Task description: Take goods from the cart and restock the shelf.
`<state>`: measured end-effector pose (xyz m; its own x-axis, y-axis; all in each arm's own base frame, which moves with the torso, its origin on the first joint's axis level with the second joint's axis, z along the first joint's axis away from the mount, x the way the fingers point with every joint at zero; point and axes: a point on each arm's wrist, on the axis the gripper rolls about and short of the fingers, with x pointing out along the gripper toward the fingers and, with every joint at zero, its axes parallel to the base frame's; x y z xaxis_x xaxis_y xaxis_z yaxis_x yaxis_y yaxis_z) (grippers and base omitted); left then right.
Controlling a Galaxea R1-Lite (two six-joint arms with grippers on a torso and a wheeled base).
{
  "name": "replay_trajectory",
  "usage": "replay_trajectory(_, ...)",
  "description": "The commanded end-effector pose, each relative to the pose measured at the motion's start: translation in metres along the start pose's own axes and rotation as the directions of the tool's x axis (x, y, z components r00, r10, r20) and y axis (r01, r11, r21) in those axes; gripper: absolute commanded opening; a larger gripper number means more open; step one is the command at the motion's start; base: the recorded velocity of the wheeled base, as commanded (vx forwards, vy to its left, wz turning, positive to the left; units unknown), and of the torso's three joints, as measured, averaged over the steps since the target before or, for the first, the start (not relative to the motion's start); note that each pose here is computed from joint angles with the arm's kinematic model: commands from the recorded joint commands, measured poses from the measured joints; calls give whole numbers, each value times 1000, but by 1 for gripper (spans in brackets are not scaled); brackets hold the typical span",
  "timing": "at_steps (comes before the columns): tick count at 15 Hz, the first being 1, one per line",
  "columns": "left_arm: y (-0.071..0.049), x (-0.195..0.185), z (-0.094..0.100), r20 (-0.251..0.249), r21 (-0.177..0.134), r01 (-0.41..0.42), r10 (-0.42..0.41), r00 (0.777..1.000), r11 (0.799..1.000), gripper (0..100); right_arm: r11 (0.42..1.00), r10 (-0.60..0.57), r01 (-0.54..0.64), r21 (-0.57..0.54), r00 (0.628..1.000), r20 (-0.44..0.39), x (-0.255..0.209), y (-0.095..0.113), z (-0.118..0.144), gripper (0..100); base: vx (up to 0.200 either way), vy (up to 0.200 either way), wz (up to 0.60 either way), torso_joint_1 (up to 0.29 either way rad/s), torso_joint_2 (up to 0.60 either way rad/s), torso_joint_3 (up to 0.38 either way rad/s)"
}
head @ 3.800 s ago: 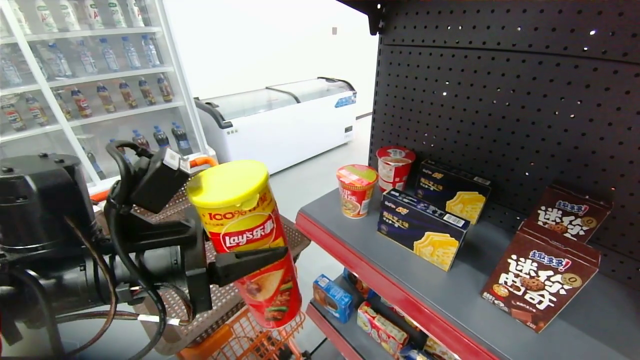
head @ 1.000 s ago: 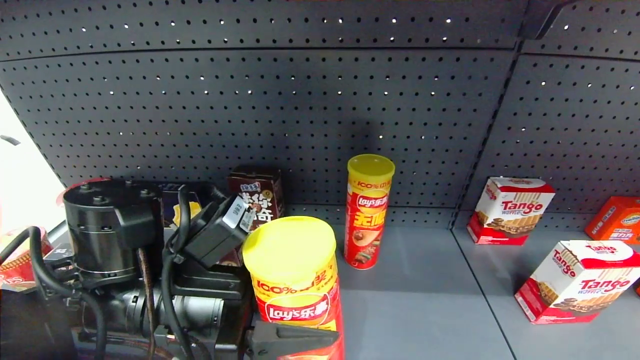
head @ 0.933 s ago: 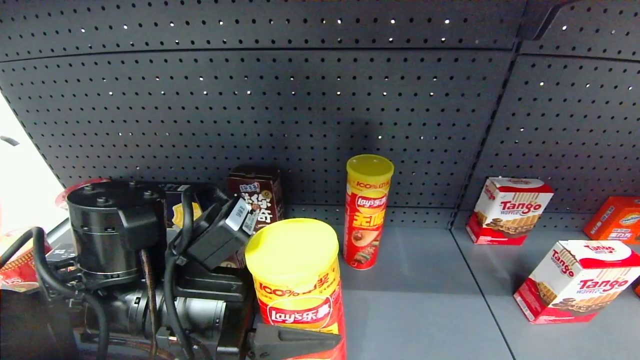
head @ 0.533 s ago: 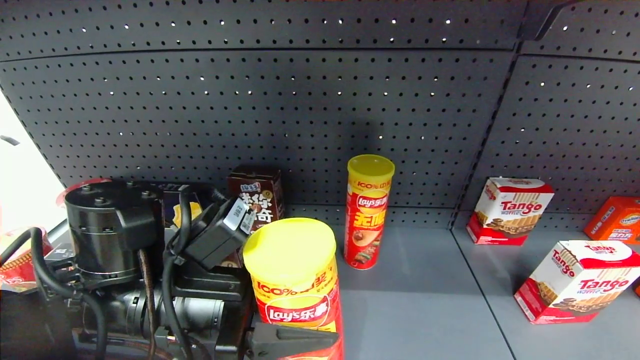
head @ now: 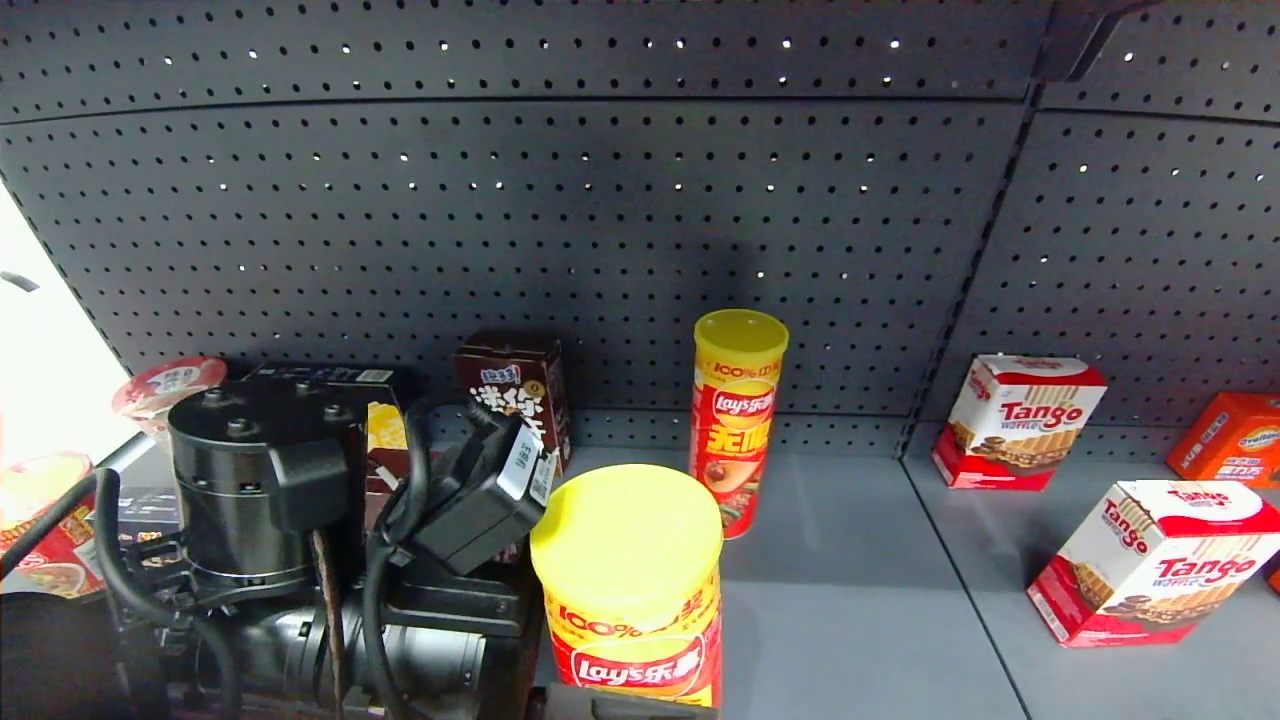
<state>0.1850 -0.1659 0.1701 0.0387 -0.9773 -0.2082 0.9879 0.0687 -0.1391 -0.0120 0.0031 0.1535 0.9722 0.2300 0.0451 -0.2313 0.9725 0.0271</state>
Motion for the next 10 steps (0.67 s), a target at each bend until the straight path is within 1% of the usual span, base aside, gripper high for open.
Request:
replay_trajectory(1, 0, 1, -2, -7, -4, -5, 5, 1000, 1000, 0, 978, 186, -193, -79, 978, -92, 66, -1, 69, 100, 0, 0, 0, 0, 0, 0)
replay_trajectory(3, 0, 0, -2, -7, -2, -25, 25, 1000, 1000, 0, 941, 320, -330, -79, 940, -117, 93, 5, 91, 100, 0, 0, 0, 0, 0, 0)
replay_trajectory(4, 0, 0, -3, -11, -7, -29, 29, 1000, 1000, 0, 915, 385, -398, -61, 909, -159, 116, 12, 96, 100, 0, 0, 0, 0, 0, 0)
replay_trajectory(5, 1, -1, -3, -12, -9, -34, 33, 999, 999, 0, 895, 428, -443, -49, 884, -186, 134, 18, 97, 100, 0, 0, 0, 0, 0, 0)
replay_trajectory(6, 2, -1, -2, -10, -7, -40, 40, 999, 999, 0, 875, 465, -482, -42, 863, -195, 149, 24, 100, 100, 0, 0, 0, 0, 0, 0)
replay_trajectory(7, 2, -1, -1, -6, -4, -40, 40, 999, 999, 0, 864, 487, -503, -37, 850, -200, 159, 27, 100, 100, 0, 0, 0, 0, 0, 0)
replay_trajectory(8, 4, -3, 0, 0, -1, -52, 52, 999, 999, 0, 840, 523, -541, -38, 827, -207, 180, 34, 99, 100, 0, 0, 0, 0, 0, 0)
replay_trajectory(9, 5, -5, -2, -2, -6, -61, 61, 998, 998, 0, 821, 547, -568, -56, 811, -209, 192, 38, 97, 100, 0, 0, 0, 0, 0, 0)
replay_trajectory(10, 6, -8, -1, 3, -3, -69, 69, 998, 998, 0, 797, 573, -599, -76, 790, -216, 201, 42, 95, 100, 0, 0, 0, 0, 0, 0)
